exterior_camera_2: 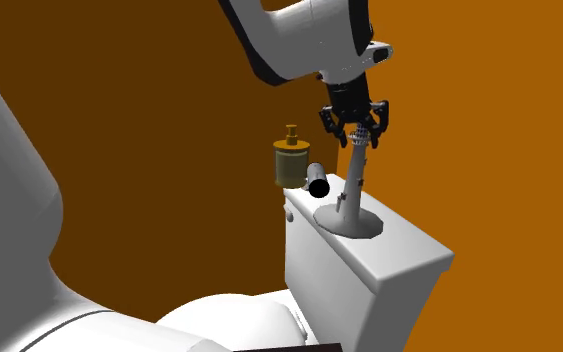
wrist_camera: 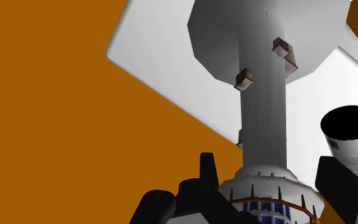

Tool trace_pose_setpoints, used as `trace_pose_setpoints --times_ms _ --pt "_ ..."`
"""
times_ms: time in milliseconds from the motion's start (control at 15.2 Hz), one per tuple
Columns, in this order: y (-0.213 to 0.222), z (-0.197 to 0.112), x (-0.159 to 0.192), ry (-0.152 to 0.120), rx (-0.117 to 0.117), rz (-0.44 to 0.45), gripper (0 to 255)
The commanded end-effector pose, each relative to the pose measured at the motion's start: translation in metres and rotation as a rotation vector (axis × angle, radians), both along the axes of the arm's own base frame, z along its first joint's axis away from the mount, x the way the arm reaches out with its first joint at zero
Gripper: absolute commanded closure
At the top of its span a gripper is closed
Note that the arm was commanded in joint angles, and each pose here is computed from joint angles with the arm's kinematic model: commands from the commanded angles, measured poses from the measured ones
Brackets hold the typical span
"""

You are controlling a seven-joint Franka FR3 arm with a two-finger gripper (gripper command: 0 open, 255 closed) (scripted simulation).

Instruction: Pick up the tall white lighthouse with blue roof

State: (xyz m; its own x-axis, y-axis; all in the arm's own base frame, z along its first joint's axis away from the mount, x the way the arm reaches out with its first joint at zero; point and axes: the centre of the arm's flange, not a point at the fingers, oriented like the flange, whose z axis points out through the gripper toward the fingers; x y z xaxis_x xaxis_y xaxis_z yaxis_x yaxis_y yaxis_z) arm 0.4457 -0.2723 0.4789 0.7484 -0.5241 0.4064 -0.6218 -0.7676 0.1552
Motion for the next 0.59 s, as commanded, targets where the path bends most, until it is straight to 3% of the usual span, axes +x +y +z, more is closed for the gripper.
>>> trace_pose_setpoints --times_ms 0,528 --pt "0.000 0.013 0.000 -0.001 0.000 0.000 255" --pt "0.000 0.046 0.000 -0.001 0.000 0.000 255"
